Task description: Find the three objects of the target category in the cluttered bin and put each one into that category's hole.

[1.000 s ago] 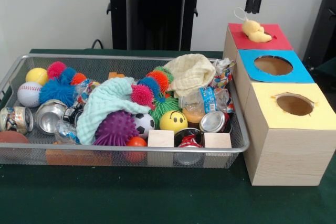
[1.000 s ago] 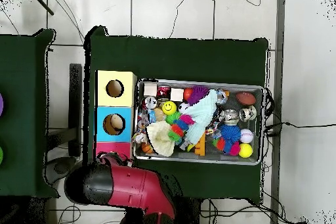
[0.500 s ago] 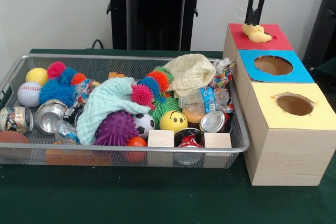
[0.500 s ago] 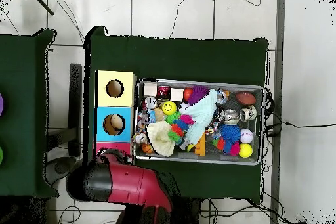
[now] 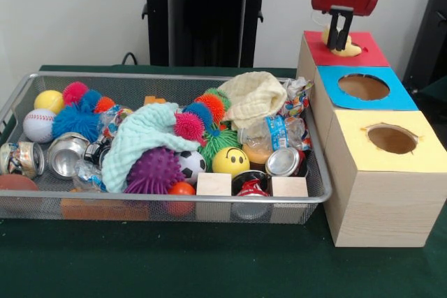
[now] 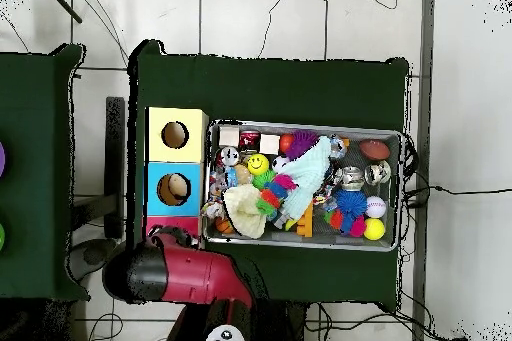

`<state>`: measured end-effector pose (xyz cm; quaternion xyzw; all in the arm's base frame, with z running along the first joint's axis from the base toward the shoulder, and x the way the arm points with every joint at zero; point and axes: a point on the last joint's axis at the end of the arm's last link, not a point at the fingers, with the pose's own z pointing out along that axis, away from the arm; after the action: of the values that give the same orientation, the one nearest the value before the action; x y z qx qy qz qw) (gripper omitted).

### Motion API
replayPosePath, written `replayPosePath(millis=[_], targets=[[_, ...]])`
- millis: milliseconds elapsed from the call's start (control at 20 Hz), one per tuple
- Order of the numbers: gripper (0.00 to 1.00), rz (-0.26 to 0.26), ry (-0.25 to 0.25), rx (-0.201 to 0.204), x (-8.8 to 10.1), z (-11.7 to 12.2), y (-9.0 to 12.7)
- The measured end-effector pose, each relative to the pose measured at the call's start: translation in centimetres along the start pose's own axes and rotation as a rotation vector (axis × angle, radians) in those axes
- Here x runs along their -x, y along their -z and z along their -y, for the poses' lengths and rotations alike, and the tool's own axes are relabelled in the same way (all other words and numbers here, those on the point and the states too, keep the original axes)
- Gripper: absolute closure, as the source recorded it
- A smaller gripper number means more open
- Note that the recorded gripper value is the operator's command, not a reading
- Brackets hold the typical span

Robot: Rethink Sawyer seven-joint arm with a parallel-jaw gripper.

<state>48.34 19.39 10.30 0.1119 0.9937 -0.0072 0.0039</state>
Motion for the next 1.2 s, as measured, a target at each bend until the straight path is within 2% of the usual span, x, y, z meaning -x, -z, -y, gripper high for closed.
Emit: replayPosePath(millis=[400,800,1200], targets=[[1.0,-0.032,0.016,-0.001,-1.1,-0.7,-1.3],[1.0,-0.047,0.025,-0.003,-2.5,-0.7,-1.0],[1.0,-0.043,0.025,0.001,-2.5,-0.8,-0.8]])
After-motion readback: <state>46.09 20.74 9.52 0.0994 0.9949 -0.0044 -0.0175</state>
